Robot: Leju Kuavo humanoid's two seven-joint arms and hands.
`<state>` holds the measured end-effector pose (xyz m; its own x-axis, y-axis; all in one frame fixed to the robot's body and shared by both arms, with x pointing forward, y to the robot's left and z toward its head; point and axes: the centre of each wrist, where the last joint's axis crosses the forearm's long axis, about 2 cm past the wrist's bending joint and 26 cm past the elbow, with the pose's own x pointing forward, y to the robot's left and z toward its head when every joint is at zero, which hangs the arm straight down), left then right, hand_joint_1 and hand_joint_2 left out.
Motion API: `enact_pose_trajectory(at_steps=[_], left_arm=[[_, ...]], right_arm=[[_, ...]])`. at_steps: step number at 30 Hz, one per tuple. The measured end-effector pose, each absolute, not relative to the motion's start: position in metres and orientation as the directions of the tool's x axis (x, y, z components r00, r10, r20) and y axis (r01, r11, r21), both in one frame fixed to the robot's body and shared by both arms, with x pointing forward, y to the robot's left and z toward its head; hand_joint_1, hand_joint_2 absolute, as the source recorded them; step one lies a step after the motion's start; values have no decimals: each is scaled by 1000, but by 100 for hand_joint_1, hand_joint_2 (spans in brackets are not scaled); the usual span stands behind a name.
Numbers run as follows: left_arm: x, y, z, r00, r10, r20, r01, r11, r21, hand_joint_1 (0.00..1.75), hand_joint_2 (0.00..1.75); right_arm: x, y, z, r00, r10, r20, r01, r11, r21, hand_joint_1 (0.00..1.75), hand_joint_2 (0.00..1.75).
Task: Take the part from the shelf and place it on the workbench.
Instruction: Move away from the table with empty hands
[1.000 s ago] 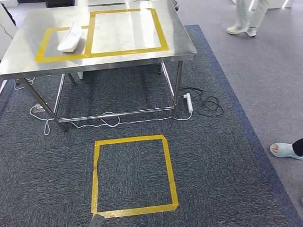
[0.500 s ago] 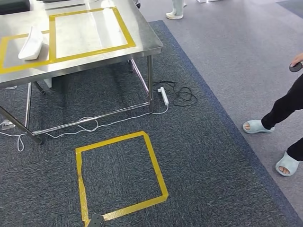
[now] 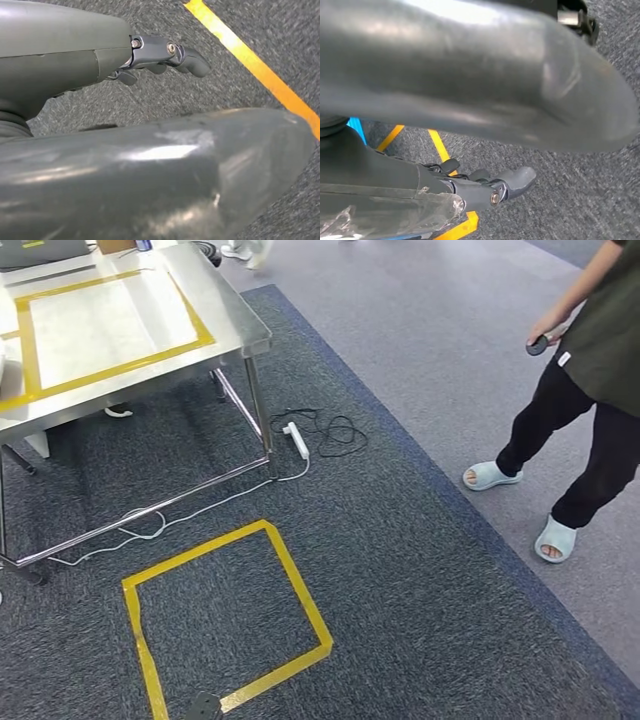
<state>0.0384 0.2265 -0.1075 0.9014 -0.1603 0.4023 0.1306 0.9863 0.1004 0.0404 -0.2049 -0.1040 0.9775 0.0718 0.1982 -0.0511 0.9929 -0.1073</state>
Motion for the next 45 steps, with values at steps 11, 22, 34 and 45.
enact_pose_trajectory(at_steps=[11, 22, 34, 45], left_arm=[[36, 228, -108, 905, -153, 398, 124, 988, 97, 0, 0], [35, 227, -108, 909, -140, 393, 112, 989, 95, 0, 0], [37, 226, -108, 909, -131, 396, 103, 990, 92, 0, 0], [37, 227, -108, 912, -123, 391, 91, 991, 97, 0, 0]], right_arm=[[41, -205, -104, 977, 67, 203, -45, 993, -110, 0, 0], [39, -206, -104, 977, 57, 207, -34, 993, -110, 0, 0], [40, -206, -104, 976, 53, 210, -30, 993, -113, 0, 0], [40, -206, -104, 977, 53, 207, -30, 993, -113, 0, 0]])
